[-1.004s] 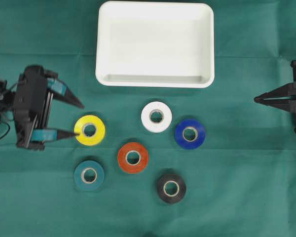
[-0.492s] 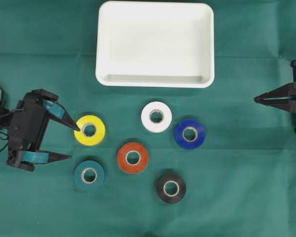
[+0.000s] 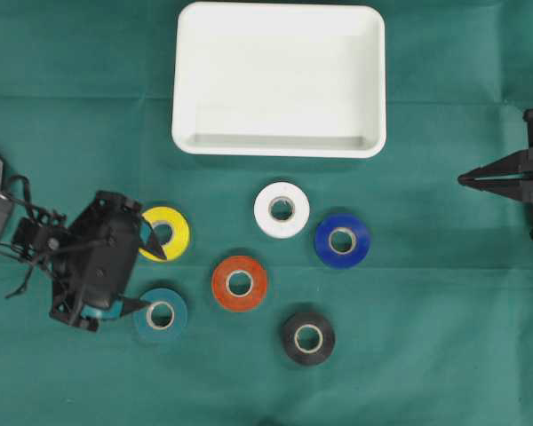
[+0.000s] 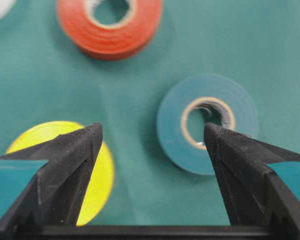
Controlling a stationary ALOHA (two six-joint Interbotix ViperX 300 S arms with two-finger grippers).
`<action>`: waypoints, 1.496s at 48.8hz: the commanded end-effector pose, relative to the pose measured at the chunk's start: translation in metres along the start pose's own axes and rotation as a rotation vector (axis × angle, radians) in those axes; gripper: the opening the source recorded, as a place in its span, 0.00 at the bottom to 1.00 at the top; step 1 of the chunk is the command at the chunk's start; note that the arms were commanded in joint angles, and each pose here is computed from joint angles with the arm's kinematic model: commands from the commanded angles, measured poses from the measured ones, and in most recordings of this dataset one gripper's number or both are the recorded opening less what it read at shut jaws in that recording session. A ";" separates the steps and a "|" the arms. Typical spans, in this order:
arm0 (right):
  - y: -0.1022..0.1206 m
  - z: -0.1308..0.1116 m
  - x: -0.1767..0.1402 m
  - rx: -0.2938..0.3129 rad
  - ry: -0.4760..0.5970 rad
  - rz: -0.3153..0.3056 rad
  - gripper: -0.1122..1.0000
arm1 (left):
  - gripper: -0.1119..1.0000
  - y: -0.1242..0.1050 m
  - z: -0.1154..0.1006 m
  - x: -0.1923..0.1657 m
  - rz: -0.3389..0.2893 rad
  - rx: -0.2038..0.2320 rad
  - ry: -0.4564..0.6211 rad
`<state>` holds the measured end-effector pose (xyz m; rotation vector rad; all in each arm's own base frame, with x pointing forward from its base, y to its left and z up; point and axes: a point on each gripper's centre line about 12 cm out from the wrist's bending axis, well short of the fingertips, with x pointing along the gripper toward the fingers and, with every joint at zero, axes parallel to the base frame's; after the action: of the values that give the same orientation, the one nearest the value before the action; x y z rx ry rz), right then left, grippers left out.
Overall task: Put the tape into the white case with the left arm.
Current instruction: 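Move the left gripper over the teal tape roll and lower it, then close the left gripper fingers inside the teal roll's core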
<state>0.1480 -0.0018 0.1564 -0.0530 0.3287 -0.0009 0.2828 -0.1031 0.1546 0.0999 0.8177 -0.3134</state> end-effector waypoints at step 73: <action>0.000 0.000 0.000 0.005 -0.008 0.000 0.02 | 0.31 -0.005 -0.004 0.060 -0.005 0.016 0.117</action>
<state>0.1462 -0.0017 0.1527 -0.0513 0.3364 -0.0009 0.3101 -0.1199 0.0983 0.1417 0.9690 -0.3215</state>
